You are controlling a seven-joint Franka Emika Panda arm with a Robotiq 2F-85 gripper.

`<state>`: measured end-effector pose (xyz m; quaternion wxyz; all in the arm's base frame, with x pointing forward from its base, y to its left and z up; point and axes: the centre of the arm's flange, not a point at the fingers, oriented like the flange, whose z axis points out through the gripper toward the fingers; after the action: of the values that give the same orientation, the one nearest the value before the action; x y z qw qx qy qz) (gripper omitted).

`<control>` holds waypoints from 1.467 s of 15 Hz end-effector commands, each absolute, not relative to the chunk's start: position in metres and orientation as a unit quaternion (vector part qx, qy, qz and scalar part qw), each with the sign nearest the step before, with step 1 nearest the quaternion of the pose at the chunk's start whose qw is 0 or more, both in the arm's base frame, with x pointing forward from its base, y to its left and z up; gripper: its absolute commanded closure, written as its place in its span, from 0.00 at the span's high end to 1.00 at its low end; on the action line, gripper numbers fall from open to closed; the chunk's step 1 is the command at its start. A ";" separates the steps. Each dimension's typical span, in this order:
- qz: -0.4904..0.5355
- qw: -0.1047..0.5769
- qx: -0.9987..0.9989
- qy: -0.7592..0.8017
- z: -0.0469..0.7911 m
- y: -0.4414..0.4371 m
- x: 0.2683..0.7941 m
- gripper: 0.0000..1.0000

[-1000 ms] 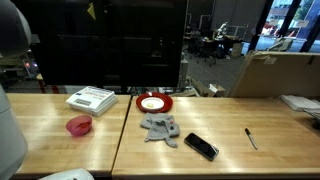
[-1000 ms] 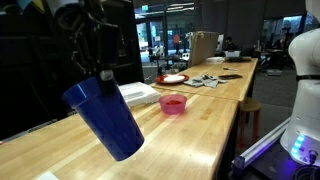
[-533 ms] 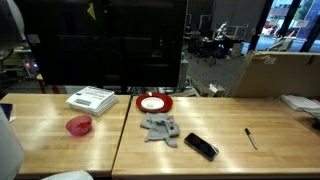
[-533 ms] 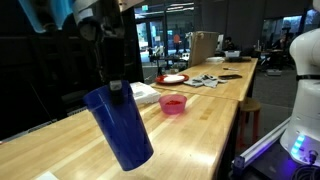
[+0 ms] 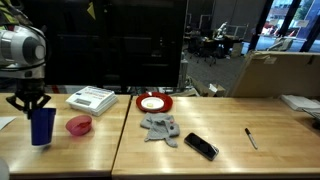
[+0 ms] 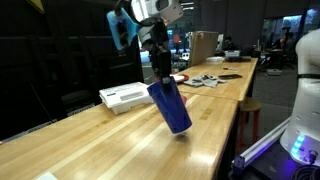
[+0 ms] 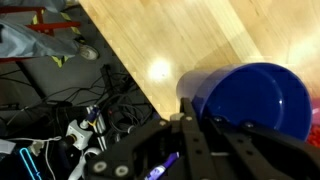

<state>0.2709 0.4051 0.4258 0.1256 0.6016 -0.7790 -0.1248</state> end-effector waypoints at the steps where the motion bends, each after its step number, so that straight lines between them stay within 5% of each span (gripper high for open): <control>1: -0.055 0.103 0.562 -0.819 0.476 0.394 0.254 0.02; 15: -0.012 0.111 0.506 -0.856 0.486 0.380 0.221 0.02; 16: -0.007 0.107 0.505 -0.856 0.487 0.381 0.218 0.07; 22: 0.004 0.104 0.538 -0.836 0.480 0.386 0.227 0.02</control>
<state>0.2196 0.3794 0.4826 0.1133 0.5044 -0.8559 -0.0096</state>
